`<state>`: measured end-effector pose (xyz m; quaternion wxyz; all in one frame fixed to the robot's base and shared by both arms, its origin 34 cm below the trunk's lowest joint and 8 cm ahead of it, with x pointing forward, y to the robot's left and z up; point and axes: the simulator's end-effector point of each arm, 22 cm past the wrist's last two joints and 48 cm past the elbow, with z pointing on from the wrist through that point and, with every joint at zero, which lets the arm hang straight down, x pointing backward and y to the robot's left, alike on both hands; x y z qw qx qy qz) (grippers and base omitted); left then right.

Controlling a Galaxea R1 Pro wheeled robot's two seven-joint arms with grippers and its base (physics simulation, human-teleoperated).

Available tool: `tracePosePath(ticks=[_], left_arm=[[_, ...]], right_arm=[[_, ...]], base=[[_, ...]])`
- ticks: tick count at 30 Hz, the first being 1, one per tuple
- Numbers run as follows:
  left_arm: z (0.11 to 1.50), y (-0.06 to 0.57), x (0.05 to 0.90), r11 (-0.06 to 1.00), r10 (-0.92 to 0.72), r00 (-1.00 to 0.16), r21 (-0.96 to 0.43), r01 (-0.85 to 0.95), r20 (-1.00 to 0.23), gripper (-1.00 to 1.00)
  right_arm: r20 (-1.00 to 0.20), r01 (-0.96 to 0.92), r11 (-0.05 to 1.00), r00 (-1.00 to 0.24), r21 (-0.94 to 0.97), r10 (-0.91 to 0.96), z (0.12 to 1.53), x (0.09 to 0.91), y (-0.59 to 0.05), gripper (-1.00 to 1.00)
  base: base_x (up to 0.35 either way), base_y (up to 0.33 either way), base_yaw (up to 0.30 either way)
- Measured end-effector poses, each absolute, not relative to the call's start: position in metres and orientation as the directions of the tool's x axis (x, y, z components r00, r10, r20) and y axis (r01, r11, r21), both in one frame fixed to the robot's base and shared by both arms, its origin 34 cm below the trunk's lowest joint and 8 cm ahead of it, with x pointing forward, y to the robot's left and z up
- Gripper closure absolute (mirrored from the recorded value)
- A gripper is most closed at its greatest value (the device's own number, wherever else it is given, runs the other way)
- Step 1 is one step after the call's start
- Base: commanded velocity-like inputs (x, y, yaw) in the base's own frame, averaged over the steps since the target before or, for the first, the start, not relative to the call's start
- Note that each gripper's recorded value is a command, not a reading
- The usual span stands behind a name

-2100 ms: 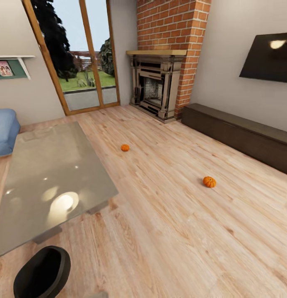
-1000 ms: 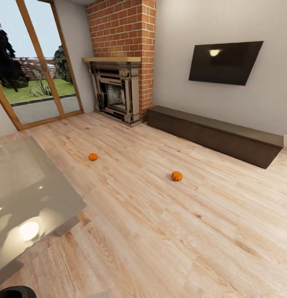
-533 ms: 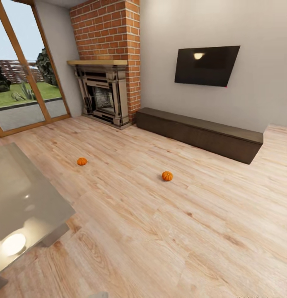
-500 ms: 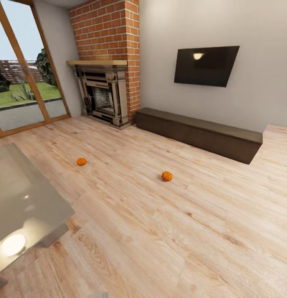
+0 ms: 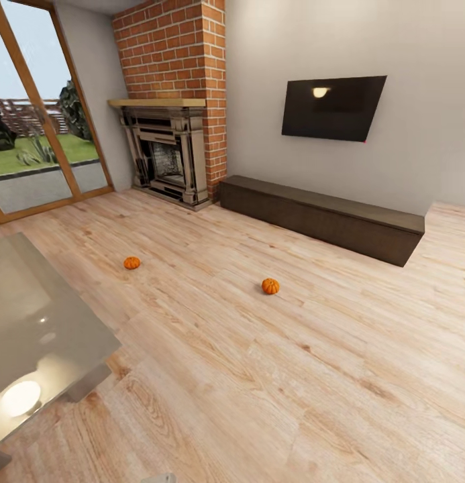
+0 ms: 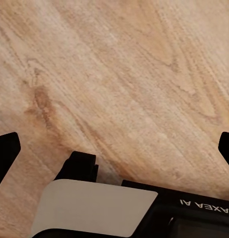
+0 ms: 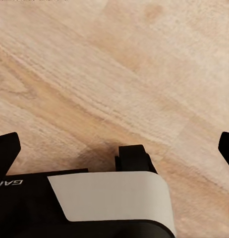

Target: Place each of the two pumpkins and all three candles from the living room inside a cabinet in the living room (use any cabinet), then make sure every cabinet is closed, and position the cauldron so it is next to a table in the living room.

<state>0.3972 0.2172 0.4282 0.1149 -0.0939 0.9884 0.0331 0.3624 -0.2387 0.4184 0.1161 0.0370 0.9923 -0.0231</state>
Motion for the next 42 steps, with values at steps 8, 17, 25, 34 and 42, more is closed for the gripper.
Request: tracePosePath(ticks=[8,17,25,34,42], left_arm=[[0.428,0.217,0.397,0.980,-0.178,-0.956,0.043,-0.193,-0.232,-1.00],[0.428,0.217,0.397,0.980,-0.178,-0.956,0.043,-0.193,-0.231,-1.00],[0.428,0.217,0.397,0.980,-0.178,-0.957,0.043,-0.193,-0.231,-1.00],[0.425,0.216,0.393,0.981,-0.177,-0.959,0.045,-0.191,-0.221,-1.00],[0.422,0.216,0.388,0.981,-0.176,-0.962,0.047,-0.190,-0.208,-1.00]], right_arm=[[-0.231,0.080,0.996,-0.970,-0.032,0.070,0.418,0.362,-0.236,-1.00],[-0.233,0.078,0.996,-0.970,-0.032,0.068,0.418,0.363,-0.238,-1.00],[-0.233,0.079,0.996,-0.970,-0.033,0.069,0.418,0.363,-0.238,-1.00],[-0.221,0.084,0.996,-0.972,-0.034,0.075,0.416,0.358,-0.238,-1.00],[-0.207,0.085,0.996,-0.975,-0.035,0.076,0.413,0.352,-0.238,-1.00]], base=[[0.000,0.000,0.000],[0.110,0.000,-0.153],[0.302,0.000,-0.282],[0.332,0.000,-0.058],[0.337,0.000,-0.007]])
